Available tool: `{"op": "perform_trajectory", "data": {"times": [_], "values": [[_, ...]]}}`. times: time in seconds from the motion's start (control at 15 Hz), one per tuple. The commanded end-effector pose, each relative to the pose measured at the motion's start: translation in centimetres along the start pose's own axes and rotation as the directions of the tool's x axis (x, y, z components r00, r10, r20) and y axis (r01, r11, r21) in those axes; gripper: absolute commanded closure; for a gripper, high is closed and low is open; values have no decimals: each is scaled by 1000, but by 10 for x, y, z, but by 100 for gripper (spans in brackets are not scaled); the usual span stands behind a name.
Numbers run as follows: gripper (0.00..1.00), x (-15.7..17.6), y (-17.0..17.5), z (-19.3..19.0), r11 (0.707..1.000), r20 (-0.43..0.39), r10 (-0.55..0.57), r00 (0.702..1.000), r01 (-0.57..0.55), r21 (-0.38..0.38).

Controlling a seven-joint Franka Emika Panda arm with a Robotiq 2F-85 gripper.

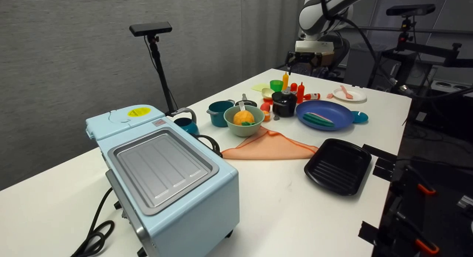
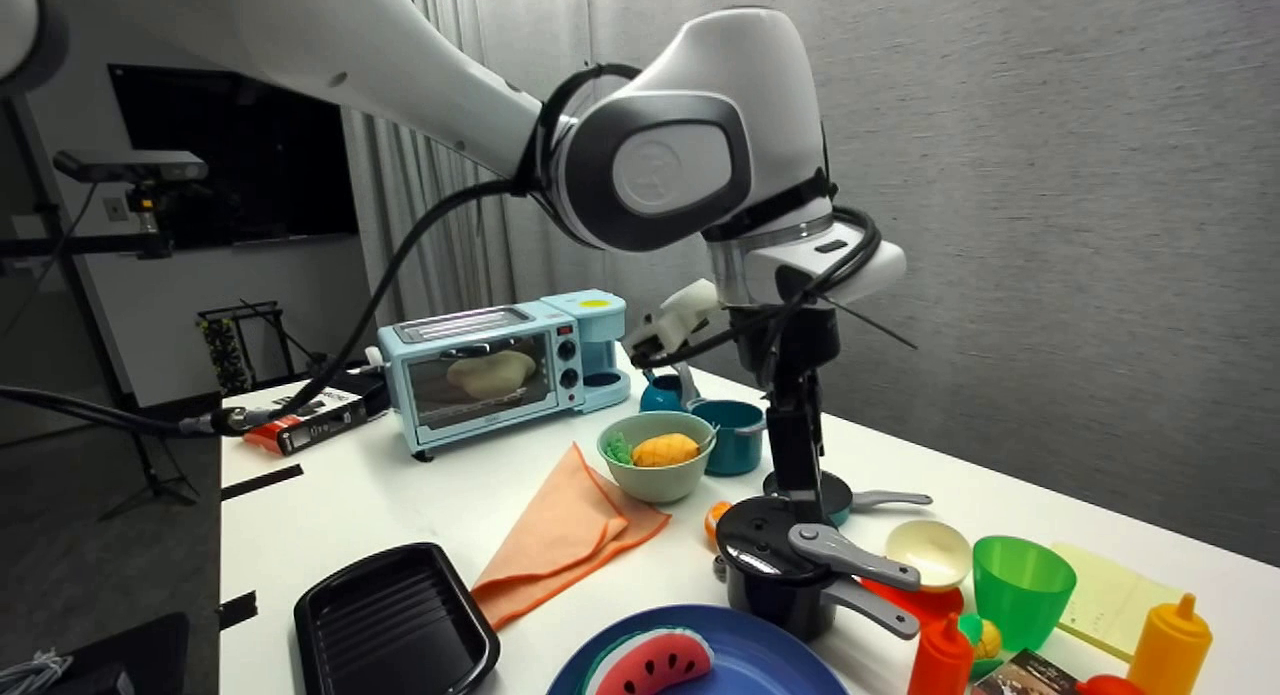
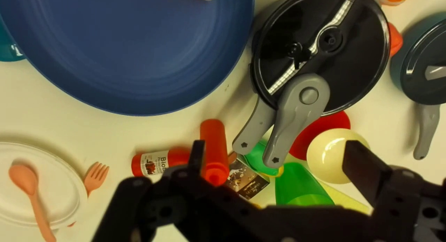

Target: Unfold the towel on the table

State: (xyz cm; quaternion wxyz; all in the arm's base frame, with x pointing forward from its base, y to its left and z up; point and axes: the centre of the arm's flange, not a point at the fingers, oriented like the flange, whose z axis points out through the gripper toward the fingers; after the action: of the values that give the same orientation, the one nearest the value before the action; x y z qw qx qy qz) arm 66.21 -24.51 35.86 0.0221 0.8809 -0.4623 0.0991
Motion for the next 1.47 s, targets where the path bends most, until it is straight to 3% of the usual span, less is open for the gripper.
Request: {"op": "perform_trajectory", "data": {"times": [0.0, 0.2, 0.6, 0.8, 1.07, 1.4], "values": [[0, 37, -22, 21, 998, 6, 56, 998, -56, 11], [0, 45, -35, 32, 997, 23, 64, 998, -65, 38], [0, 23, -80, 4, 976, 37, -191, 981, 185, 117], [0, -2, -94, 7, 946, 109, -293, 950, 272, 174], [0, -41, -110, 11, 875, 197, -463, 864, 410, 259], [0, -94, -129, 19, 742, 271, -668, 693, 593, 313]]}}
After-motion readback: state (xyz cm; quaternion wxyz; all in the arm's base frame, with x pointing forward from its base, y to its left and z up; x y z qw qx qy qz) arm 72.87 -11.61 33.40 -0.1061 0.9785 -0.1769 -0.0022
